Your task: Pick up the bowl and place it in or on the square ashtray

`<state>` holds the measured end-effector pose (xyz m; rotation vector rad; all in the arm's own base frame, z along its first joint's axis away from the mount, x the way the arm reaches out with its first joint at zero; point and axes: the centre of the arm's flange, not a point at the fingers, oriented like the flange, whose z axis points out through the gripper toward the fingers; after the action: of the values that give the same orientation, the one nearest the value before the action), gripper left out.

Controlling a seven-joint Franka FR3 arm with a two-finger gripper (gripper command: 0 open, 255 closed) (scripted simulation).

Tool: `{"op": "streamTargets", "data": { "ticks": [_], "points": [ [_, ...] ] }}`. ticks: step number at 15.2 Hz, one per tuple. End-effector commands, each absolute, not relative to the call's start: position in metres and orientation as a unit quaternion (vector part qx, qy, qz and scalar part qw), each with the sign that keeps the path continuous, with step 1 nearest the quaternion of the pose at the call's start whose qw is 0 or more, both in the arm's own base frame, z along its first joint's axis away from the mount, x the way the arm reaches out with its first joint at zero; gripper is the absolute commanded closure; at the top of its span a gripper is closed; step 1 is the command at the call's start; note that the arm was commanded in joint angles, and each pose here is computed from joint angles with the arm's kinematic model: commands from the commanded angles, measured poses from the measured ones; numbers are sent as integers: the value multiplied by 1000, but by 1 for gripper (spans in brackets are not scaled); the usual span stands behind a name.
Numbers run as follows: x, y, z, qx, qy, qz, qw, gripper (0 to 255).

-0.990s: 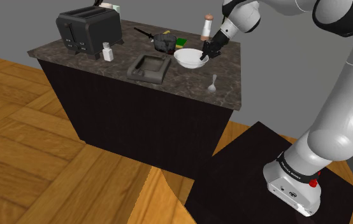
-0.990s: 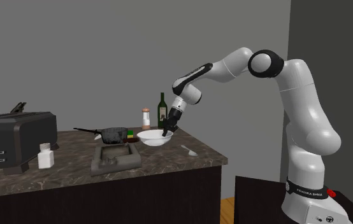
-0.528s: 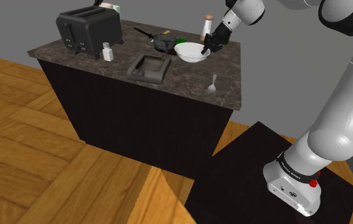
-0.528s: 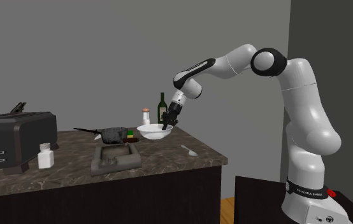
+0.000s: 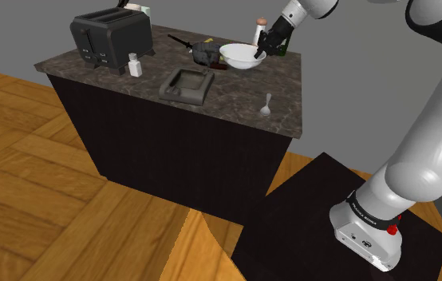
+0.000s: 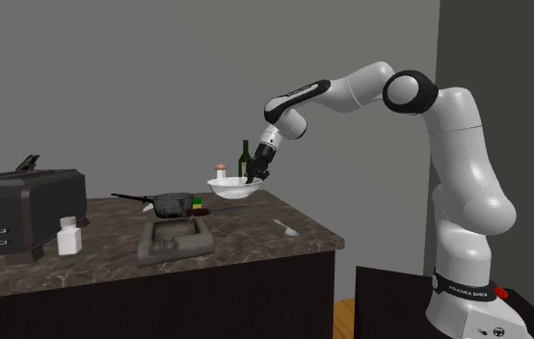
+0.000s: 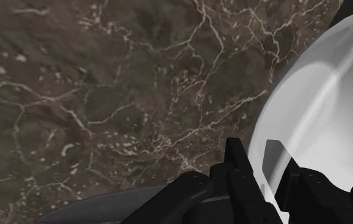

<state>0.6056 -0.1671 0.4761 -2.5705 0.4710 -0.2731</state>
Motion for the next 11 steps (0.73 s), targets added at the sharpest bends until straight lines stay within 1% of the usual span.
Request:
{"op": "streamTargets", "data": {
  "ticks": [1, 3, 11],
  "points": [
    [605, -166, 487, -946, 173, -101, 254, 255],
    [605, -166, 497, -946, 173, -101, 254, 255],
    [649, -70, 503, -946, 173, -101, 254, 255]
  ]
}}
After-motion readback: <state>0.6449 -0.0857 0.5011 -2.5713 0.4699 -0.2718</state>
